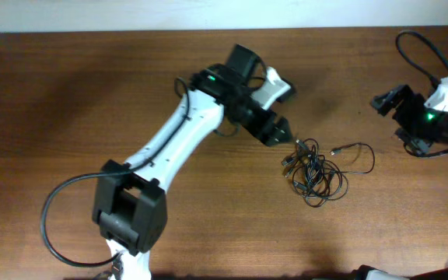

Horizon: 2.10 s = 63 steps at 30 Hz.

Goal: Untangle cables

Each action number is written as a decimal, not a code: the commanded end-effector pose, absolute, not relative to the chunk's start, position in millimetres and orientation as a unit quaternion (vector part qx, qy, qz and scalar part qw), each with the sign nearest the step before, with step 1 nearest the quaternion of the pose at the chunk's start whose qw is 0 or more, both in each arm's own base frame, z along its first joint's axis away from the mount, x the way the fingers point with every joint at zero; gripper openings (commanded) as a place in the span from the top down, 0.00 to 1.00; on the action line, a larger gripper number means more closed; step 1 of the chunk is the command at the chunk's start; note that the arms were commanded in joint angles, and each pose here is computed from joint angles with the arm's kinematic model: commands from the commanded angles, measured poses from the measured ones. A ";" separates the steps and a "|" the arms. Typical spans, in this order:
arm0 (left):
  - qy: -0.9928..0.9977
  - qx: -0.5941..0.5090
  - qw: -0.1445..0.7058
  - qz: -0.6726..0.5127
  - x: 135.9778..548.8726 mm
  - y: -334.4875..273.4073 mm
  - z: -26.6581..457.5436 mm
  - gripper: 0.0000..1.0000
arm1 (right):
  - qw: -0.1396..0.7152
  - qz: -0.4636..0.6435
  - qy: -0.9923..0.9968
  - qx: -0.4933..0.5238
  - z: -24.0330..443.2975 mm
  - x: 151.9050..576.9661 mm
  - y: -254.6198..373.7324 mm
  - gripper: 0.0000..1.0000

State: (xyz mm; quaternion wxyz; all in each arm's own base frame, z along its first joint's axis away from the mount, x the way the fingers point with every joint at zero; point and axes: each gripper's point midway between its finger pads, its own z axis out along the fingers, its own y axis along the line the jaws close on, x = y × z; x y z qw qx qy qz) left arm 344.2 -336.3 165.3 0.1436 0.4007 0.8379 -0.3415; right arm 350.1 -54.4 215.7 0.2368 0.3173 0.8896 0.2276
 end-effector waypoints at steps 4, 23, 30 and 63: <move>0.816 0.438 0.109 -0.362 315.0 -411.2 104.0 0.28 | 0.251 0.191 0.898 0.306 222.1 340.4 -68.7 0.01; 0.854 0.426 0.059 -0.292 324.7 -404.2 48.7 1.00 | 0.226 0.181 0.908 0.301 214.9 329.1 -66.4 0.01; 0.856 0.375 0.185 -0.304 376.7 -341.5 221.9 1.00 | 0.232 0.300 0.912 0.157 235.9 338.8 7.8 0.15; 0.966 0.124 0.193 -0.120 444.8 -133.5 221.9 1.00 | 0.204 0.295 0.930 0.085 211.4 370.6 117.6 0.96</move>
